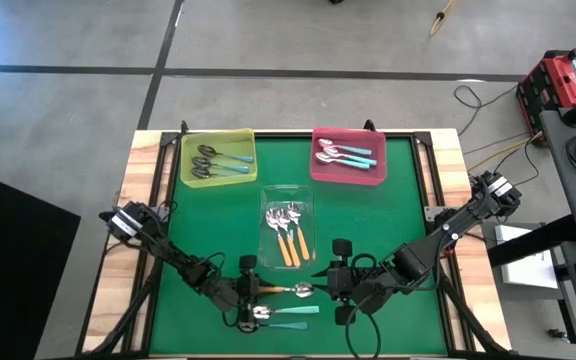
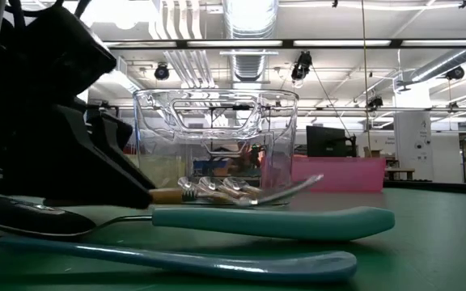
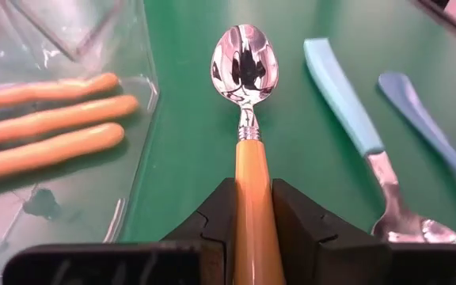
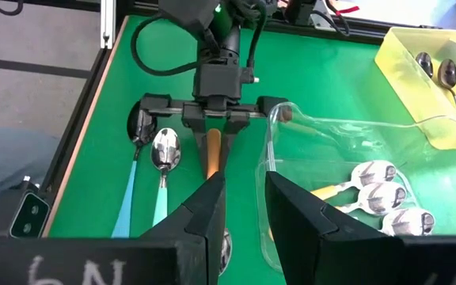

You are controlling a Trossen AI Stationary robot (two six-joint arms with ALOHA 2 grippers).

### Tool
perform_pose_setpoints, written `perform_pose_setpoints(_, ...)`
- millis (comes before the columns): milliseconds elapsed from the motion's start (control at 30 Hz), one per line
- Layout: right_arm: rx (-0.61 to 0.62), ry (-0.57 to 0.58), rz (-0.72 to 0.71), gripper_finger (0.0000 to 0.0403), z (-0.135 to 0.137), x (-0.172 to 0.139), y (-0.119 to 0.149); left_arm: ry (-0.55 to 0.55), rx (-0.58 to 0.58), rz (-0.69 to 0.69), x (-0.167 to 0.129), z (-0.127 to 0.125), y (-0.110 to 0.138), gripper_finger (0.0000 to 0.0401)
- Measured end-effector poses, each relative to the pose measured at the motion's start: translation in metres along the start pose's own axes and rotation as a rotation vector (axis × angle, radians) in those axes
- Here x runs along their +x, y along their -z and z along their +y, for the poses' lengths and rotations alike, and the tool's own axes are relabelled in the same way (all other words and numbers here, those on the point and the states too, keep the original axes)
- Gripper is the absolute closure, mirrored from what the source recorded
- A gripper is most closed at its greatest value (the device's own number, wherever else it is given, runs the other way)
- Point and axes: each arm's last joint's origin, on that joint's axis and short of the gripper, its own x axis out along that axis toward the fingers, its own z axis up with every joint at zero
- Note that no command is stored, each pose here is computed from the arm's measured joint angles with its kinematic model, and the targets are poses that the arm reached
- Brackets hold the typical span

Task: Sort silverware by color (type)
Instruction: Put the yellow spoon into the transparent bin

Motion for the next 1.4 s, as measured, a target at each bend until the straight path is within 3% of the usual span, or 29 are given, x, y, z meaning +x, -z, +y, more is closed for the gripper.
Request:
perform_pose_setpoints(400,0.039,-0.002,-0.006,0.0319,0.0,0.0,-0.001,0.022,0.015,-0.076,-0.017,-0.012,-0.017,0.0356)
perform_pose_setpoints(600,0.058,-0.012,-0.036,0.0319,0.001,-0.005,-0.012,0.028,0.055,-0.114,-0.019,-0.035,-0.033,0.0356)
perform_pose_setpoints(867,0.101,-0.028,-0.076,0.0319,0.001,-0.012,-0.027,-0.241,0.237,-0.096,-0.038,-0.054,-0.05,0.0356)
perform_pose_setpoints(1167,0.148,-0.04,-0.121,0.0319,0.0,-0.02,-0.042,-0.553,0.316,-0.195,-0.087,-0.031,-0.096,0.0356)
perform_pose_setpoints(1300,0.2,0.052,-0.159,0.0319,-0.003,-0.022,-0.046,-0.806,0.333,-0.228,-0.106,-0.017,-0.116,0.0356)
perform_pose_setpoints(1400,0.29,0.182,-0.206,0.0323,-0.008,-0.021,-0.046,-0.818,0.322,-0.223,-0.111,-0.007,-0.128,0.0356)
